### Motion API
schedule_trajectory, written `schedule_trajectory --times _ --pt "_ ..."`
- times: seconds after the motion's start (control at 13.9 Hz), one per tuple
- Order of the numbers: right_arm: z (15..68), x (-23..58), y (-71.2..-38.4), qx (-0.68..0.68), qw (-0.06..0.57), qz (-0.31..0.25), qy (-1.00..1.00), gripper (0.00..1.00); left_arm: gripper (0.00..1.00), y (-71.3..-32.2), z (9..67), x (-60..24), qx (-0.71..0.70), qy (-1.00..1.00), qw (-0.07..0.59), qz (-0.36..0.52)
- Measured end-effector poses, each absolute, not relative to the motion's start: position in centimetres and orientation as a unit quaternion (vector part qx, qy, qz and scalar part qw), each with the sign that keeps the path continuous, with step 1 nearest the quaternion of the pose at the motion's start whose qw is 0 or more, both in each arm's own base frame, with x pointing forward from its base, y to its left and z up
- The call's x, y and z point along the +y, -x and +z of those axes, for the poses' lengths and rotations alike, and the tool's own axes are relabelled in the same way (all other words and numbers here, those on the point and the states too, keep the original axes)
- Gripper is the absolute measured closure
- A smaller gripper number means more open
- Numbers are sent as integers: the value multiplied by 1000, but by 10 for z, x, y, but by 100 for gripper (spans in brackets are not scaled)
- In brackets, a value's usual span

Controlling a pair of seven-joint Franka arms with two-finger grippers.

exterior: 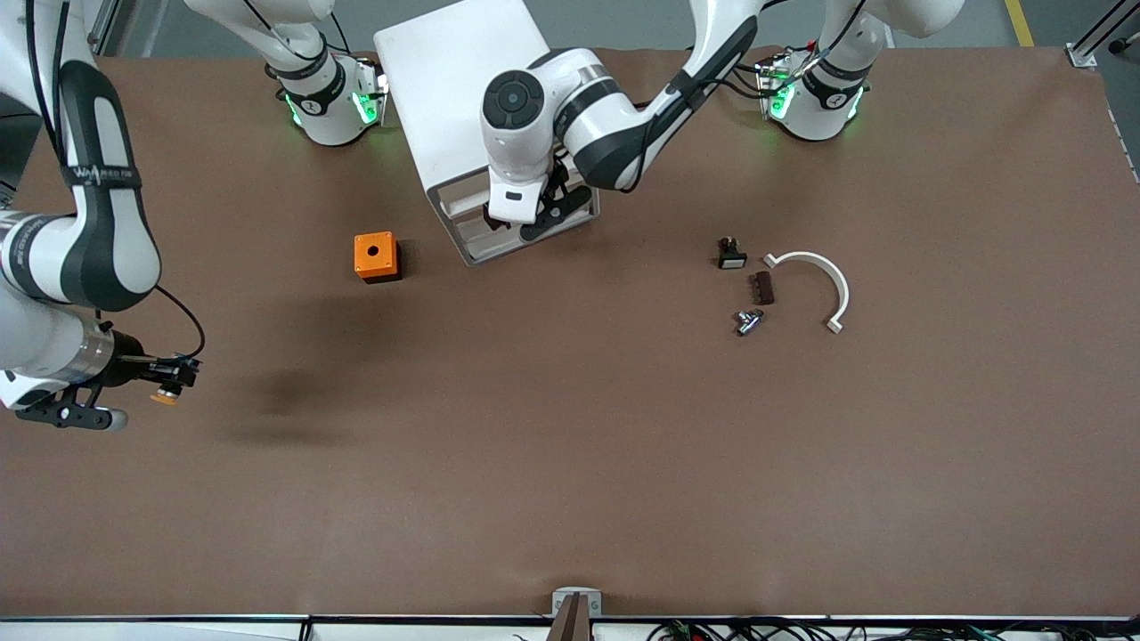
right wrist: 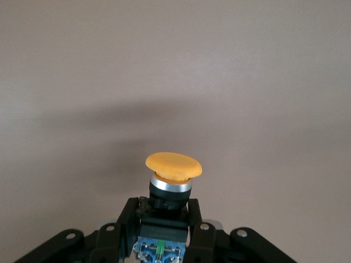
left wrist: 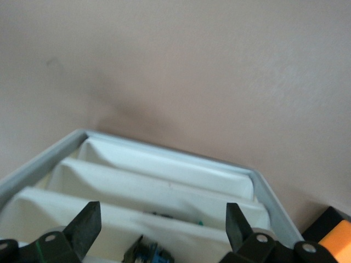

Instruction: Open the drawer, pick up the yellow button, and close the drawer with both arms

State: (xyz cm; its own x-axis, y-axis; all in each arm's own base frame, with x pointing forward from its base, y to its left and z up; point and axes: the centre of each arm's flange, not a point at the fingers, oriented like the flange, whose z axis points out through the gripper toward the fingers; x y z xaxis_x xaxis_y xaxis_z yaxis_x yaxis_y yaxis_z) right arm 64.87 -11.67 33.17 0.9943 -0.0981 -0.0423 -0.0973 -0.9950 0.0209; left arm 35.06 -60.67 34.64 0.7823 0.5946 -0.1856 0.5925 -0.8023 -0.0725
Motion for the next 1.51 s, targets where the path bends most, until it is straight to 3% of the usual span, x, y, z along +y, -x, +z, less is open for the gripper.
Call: schedule_trajectory --times 0.43,0.65,0.79,0.93,1.01,1.15,1.37,1.51 --pt "230 -175 -646 3 14 -13 -1000 59 0 -339 341 -610 -316 944 14 94" --pt "206 -175 -647 19 15 -7 -1000 59 0 -343 337 -603 -331 938 35 95" --pt "199 -171 -649 36 14 -4 -999 59 0 -368 338 -587 -356 930 37 89" --pt "198 -169 -653 62 14 0 -998 59 0 -427 351 -551 -383 921 22 75" --pt "199 -170 -655 71 15 2 -997 54 0 -464 362 -523 -392 917 13 67" --pt "202 -171 -659 78 16 6 -997 35 0 -529 388 -457 -393 919 6 41" --pt "212 -169 -662 80 11 -7 -997 4 0 -595 441 -353 -353 936 -10 12" --pt "247 -169 -668 70 -1 -31 -997 0 0 -623 472 -288 -331 943 -17 -2"
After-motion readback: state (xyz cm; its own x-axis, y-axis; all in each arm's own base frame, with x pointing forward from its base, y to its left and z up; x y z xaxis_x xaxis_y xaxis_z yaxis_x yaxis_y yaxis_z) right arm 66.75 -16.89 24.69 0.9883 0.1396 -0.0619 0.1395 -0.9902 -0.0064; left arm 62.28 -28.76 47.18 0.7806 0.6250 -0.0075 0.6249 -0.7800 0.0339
